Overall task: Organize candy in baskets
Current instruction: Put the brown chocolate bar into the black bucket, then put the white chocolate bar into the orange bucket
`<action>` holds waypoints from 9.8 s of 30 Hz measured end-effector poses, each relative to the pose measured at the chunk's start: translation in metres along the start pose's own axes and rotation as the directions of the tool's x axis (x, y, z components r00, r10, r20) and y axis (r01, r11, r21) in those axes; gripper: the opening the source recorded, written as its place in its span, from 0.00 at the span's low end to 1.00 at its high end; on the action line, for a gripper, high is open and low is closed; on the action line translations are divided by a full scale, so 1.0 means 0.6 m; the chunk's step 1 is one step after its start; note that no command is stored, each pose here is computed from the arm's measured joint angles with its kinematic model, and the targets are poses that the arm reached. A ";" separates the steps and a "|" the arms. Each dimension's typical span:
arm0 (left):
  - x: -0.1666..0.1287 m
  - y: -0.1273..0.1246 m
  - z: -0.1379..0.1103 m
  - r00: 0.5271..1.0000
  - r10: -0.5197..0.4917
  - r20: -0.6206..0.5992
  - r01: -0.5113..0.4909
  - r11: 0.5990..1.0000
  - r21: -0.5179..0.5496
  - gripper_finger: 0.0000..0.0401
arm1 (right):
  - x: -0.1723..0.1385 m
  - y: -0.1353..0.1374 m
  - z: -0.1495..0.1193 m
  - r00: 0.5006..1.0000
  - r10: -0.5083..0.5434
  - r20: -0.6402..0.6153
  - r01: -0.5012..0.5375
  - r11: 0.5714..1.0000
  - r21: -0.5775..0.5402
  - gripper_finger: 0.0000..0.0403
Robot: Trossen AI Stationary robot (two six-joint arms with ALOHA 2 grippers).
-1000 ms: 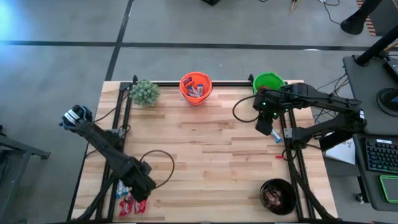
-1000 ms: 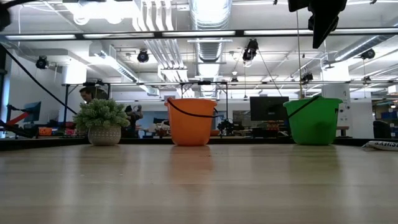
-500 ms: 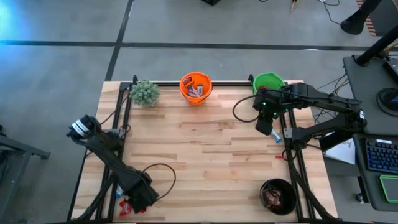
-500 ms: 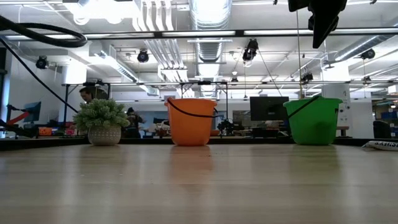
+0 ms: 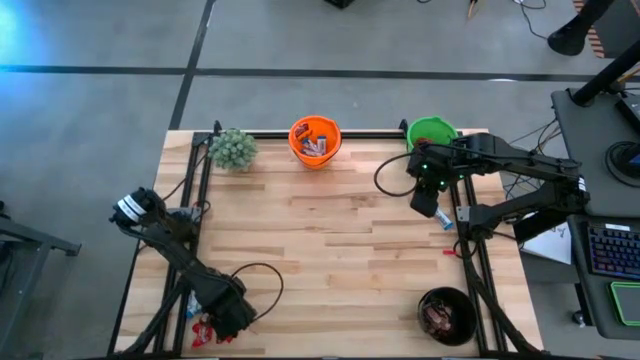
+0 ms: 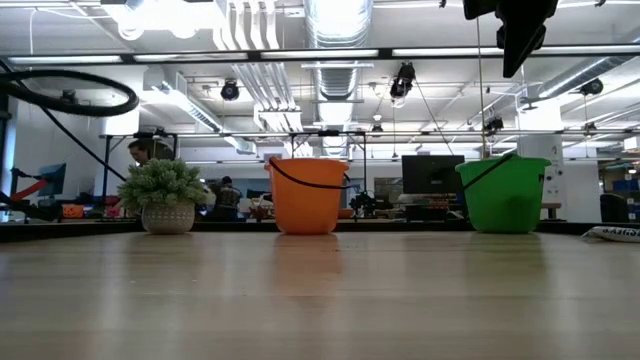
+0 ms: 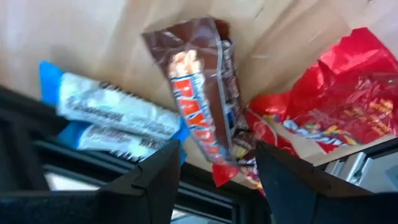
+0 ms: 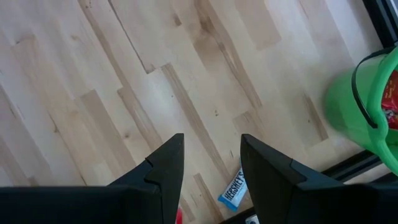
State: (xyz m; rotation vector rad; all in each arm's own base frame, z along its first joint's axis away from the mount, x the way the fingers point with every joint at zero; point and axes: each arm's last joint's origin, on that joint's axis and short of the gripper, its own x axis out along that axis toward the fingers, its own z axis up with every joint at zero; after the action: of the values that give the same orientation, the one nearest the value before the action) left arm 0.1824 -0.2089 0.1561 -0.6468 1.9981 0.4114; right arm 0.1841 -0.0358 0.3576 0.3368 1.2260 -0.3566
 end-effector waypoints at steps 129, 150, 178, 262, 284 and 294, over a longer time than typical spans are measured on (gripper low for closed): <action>-0.495 0.094 0.144 -0.111 -0.368 0.923 -0.121 0.927 0.355 0.00 | 0.012 0.105 0.185 0.544 0.584 0.602 -0.419 0.811 -0.409 0.36; -0.504 0.102 0.152 -0.141 -0.366 0.920 -0.143 0.927 0.346 0.00 | 0.022 0.110 0.192 0.539 0.597 0.594 -0.467 0.799 -0.380 0.07; -0.509 0.106 0.145 -0.157 -0.369 0.916 -0.126 0.927 0.353 0.20 | 0.006 0.111 0.193 0.535 0.597 0.598 -0.446 0.801 -0.400 0.02; -0.487 0.119 0.138 -0.013 -0.331 0.944 -0.374 0.877 0.302 0.40 | 0.002 0.299 -0.243 0.907 0.318 -0.276 -0.253 0.936 0.246 0.02; -0.487 0.118 0.139 -0.013 -0.331 0.944 -0.402 0.866 0.298 0.40 | 0.069 0.364 -0.268 0.851 0.217 -0.478 -0.172 0.976 0.136 0.19; -0.486 0.118 0.139 -0.013 -0.330 0.944 -0.400 0.867 0.298 0.40 | 0.059 0.287 -0.270 0.899 -0.224 -0.375 0.278 0.956 0.095 0.27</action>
State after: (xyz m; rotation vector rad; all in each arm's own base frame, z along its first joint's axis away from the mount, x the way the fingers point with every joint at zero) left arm 0.3144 -0.0282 0.3731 0.1851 0.4956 0.2055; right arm 0.1333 0.1861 0.2848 0.3822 1.6170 -0.6322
